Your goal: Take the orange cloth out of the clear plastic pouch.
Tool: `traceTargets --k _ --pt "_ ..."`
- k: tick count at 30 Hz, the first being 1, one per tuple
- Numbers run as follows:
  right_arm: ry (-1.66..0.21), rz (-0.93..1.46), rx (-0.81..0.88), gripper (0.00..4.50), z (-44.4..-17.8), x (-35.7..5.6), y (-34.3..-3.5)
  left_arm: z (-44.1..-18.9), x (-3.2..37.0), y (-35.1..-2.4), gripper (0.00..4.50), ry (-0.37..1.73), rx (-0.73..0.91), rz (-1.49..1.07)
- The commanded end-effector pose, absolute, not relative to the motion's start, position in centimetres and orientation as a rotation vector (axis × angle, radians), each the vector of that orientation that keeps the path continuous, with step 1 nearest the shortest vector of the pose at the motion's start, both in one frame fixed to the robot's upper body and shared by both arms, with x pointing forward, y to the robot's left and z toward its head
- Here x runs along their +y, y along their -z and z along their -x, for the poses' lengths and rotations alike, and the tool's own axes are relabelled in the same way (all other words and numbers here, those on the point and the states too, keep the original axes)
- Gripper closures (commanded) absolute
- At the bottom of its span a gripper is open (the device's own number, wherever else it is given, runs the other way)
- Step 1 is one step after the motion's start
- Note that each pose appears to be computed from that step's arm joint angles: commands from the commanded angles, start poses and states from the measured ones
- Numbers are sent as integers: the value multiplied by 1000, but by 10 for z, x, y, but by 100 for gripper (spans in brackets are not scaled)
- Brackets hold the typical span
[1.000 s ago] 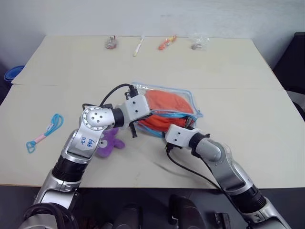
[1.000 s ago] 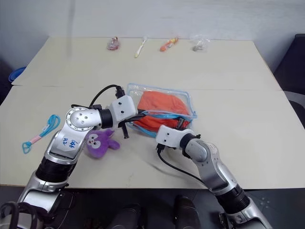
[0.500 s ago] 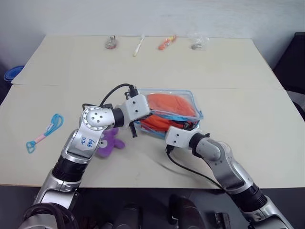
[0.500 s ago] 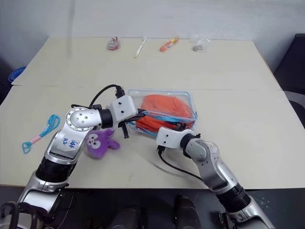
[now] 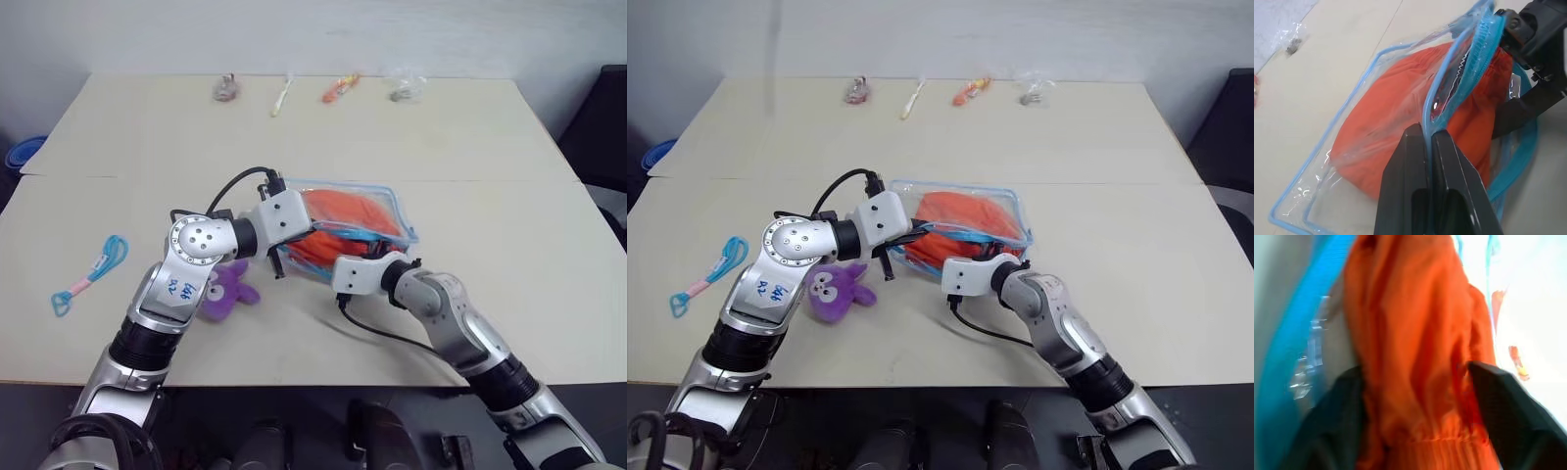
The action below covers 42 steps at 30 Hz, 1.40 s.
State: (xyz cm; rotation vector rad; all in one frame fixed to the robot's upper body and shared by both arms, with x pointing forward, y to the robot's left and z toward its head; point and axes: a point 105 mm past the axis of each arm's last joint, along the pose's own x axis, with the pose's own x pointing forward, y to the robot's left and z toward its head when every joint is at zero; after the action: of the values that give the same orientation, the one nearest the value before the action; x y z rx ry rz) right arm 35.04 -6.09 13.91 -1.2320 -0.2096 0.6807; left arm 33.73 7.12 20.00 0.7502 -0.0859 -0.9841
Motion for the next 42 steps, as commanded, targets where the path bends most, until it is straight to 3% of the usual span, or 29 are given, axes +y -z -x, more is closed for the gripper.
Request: traceTargets --k 1,11,14,24,25,33,42 --pt "-696 1247 -156 3 -356 -62 -123 -333 66 -214 450 988 -153 -754" --pt "-686 1231 -108 3 -367 -62 -105 -334 65 -216 450 984 -154 -749" --pt "-689 1229 -97 69 -368 -63 -100 -334 65 -216 450 984 -154 -747" --pt "-717 1214 -100 437 -358 -62 -96 -336 66 -214 450 980 -149 -747" --pt "-719 1215 -100 448 -358 -62 -97 -336 66 -213 450 979 -147 -747" --pt "-733 1172 -176 448 -343 -58 -118 -341 68 -199 450 964 -118 -781" --pt "-960 1008 -286 448 -281 -43 -151 -349 68 -188 450 951 -101 -787"
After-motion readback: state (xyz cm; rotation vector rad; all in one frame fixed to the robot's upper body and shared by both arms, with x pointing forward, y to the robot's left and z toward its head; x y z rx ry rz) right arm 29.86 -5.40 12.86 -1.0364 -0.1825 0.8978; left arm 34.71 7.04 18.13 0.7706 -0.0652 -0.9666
